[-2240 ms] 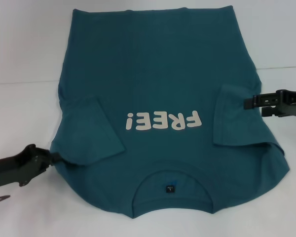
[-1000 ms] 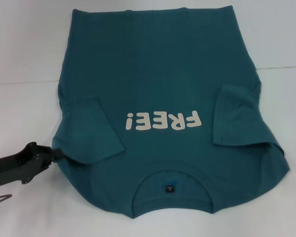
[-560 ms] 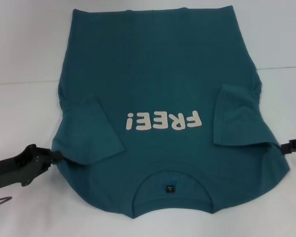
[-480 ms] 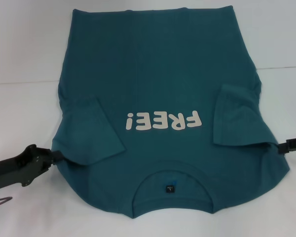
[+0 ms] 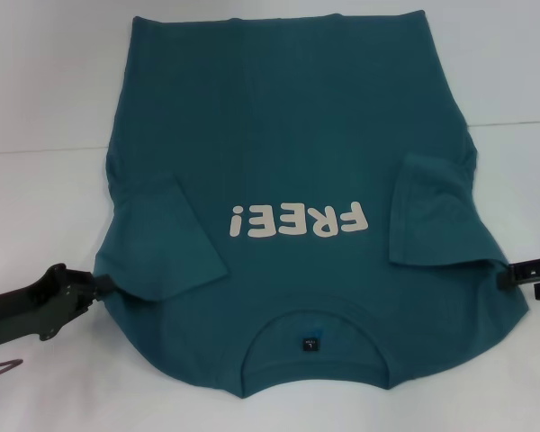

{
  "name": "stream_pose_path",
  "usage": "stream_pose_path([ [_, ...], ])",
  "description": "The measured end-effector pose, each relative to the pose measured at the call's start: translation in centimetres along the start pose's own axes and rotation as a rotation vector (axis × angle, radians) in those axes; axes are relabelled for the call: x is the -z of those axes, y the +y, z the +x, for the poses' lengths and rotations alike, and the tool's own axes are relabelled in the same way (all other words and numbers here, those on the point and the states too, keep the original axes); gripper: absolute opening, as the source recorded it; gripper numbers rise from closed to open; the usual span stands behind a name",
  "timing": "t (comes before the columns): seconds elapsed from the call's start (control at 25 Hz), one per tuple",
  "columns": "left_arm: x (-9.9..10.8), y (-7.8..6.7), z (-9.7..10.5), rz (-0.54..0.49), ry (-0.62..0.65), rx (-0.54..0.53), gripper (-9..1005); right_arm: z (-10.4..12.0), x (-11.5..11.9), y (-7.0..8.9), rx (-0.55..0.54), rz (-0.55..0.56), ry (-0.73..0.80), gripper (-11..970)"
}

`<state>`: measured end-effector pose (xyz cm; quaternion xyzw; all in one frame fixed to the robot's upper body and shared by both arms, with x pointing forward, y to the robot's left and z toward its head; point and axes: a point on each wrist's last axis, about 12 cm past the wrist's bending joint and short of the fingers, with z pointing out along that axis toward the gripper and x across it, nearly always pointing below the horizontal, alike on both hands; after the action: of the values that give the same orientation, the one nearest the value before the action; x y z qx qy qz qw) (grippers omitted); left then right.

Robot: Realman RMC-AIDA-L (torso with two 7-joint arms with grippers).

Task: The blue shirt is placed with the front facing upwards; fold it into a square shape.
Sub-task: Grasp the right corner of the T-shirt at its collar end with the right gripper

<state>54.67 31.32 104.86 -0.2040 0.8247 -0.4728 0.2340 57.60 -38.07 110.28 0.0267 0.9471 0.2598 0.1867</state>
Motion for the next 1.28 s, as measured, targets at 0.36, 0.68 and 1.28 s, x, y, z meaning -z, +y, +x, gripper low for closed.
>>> stream_pose_path([
  [0.36,0.0,0.0,0.0,0.0,-0.002,0.001,47,-0.4,-0.8,0.8,0.017,-0.002,-0.008,857],
  [0.68,0.0,0.0,0.0,0.0,-0.002,0.001,48,-0.5,-1.0,0.9,0.02,0.019,0.014,857],
  [1.28,-0.3,-0.1,-0.1,-0.002,-0.006,-0.001,49,-0.7,-2.4,1.6,0.037,0.034,0.019,856],
])
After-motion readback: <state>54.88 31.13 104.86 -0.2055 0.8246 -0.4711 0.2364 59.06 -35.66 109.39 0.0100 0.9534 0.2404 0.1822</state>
